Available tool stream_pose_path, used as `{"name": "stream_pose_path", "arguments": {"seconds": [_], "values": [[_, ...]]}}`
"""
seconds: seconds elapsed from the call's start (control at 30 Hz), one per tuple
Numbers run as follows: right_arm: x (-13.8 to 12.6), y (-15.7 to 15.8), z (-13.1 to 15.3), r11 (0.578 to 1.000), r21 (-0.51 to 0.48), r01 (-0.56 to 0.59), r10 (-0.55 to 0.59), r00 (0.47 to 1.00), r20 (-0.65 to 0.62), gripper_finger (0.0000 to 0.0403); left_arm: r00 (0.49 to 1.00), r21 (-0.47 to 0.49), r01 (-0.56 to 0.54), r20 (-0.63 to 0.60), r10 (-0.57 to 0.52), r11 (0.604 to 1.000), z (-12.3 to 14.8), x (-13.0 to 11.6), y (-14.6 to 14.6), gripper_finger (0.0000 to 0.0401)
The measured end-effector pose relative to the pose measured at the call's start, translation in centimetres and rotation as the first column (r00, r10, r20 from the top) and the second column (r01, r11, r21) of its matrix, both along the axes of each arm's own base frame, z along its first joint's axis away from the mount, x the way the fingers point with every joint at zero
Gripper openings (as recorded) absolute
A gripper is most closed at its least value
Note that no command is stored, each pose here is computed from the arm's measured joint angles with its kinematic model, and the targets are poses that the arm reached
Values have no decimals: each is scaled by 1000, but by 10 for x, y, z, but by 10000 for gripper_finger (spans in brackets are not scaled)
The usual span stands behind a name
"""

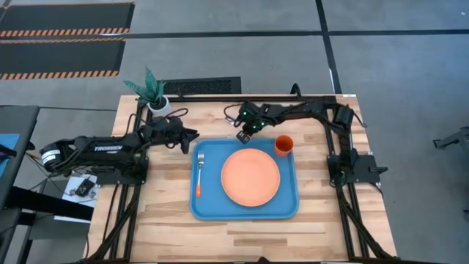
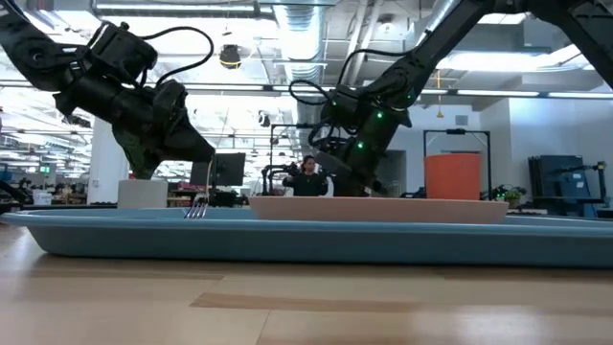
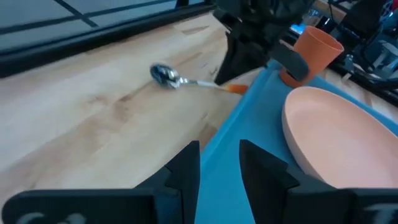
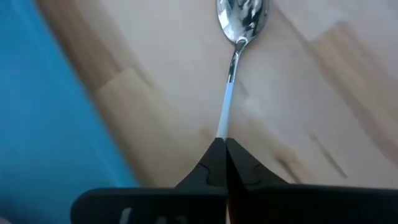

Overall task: Pick and place plate/cup/fork/spoon on tray
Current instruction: Put the orange spoon on the right of the orange plate on the blue tray

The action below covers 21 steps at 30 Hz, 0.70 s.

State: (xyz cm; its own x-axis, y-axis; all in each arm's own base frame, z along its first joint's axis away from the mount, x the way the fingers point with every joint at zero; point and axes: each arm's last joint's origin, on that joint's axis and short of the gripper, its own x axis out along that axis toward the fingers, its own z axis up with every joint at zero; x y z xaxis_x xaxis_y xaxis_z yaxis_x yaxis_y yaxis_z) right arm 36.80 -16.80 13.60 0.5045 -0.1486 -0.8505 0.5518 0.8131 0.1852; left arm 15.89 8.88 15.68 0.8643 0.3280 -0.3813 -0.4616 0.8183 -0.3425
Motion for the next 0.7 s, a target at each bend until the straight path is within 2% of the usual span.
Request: {"name": "stream_pose_path", "arguments": {"seconds": [0.1, 0.23, 0.43, 0.5, 0.7], "values": [[6, 6, 2, 1000, -20, -24, 25, 999, 30, 9, 1000, 14, -10, -2, 10, 1000, 7, 2, 5, 98], [11, 5, 6, 999, -47, -26, 30, 995, 94, 32, 999, -16, 3, -38, -4, 1000, 14, 10, 16, 98], [10, 0, 7, 998, -60, -18, 24, 995, 102, 70, 990, -16, 26, -140, -28, 1000, 18, 36, 43, 99], [9, 1, 9, 998, -61, -28, 34, 994, 100, 75, 983, -25, 22, -181, -26, 999, 17, 45, 55, 99], [10, 3, 12, 997, -70, -45, 52, 993, 104, 76, 960, -133, 5, -277, -42, 991, -4, 70, 95, 102]]}}
